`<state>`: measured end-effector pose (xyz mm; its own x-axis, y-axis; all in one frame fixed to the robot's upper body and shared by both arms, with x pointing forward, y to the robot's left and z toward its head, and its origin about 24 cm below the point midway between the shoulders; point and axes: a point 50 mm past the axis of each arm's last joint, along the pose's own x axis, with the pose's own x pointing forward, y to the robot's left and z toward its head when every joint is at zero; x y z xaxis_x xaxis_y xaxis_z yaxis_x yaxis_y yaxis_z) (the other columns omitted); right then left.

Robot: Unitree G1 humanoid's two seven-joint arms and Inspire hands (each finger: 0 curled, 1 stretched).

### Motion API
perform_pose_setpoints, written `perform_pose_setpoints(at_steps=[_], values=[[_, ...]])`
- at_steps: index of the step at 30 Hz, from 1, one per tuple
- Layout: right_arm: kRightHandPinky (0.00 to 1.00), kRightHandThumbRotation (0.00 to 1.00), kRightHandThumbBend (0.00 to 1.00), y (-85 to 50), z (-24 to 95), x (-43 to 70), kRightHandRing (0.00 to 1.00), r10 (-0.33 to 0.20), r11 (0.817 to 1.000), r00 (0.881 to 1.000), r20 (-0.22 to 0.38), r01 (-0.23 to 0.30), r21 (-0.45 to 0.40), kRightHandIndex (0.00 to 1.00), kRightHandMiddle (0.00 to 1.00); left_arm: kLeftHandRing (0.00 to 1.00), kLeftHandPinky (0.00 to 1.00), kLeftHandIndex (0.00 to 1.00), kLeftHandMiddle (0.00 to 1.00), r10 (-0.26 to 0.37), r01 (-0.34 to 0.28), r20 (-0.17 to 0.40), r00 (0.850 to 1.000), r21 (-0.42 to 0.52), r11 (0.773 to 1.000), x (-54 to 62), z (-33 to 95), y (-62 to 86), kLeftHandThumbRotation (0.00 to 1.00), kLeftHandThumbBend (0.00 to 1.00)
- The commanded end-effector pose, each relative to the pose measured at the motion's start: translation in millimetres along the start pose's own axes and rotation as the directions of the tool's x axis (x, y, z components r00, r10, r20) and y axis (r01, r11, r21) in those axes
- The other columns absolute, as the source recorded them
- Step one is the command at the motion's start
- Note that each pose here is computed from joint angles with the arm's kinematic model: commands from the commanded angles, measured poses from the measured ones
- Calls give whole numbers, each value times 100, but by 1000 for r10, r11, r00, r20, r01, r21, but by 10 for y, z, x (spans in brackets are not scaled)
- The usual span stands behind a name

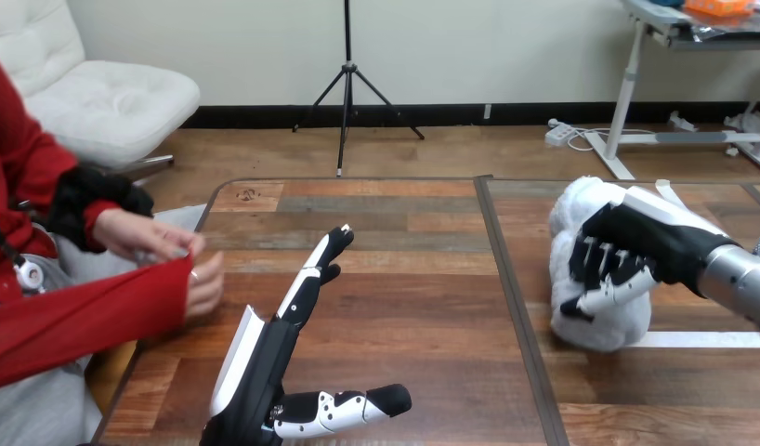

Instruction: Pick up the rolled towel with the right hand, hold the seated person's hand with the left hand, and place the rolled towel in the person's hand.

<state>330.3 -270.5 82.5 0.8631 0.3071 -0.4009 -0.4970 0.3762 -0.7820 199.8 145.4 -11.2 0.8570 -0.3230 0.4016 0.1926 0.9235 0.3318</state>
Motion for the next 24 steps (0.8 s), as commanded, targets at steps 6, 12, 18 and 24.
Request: perform_pose_setpoints(at_steps=[6, 12, 18, 24], values=[[18, 0, 74, -73, 352, -376, 25, 296, 946, 950, 95, -278, -167, 39, 35, 95, 90, 95, 95, 36, -38, 103, 994, 20, 999, 212, 83, 161, 51, 100], [16, 0, 75, -144, 450, -516, 24, 359, 918, 930, 75, -338, -209, 41, 35, 96, 90, 96, 95, 31, -34, 110, 993, 26, 999, 233, 89, 170, 51, 100], [16, 0, 77, -214, 521, -632, 23, 385, 905, 920, 76, -360, -228, 42, 36, 96, 90, 96, 95, 29, -33, 115, 993, 32, 999, 248, 88, 182, 52, 100], [17, 0, 78, -288, 596, -739, 26, 414, 886, 908, 65, -386, -256, 45, 39, 96, 90, 96, 95, 26, -30, 117, 993, 31, 999, 262, 86, 193, 53, 100]])
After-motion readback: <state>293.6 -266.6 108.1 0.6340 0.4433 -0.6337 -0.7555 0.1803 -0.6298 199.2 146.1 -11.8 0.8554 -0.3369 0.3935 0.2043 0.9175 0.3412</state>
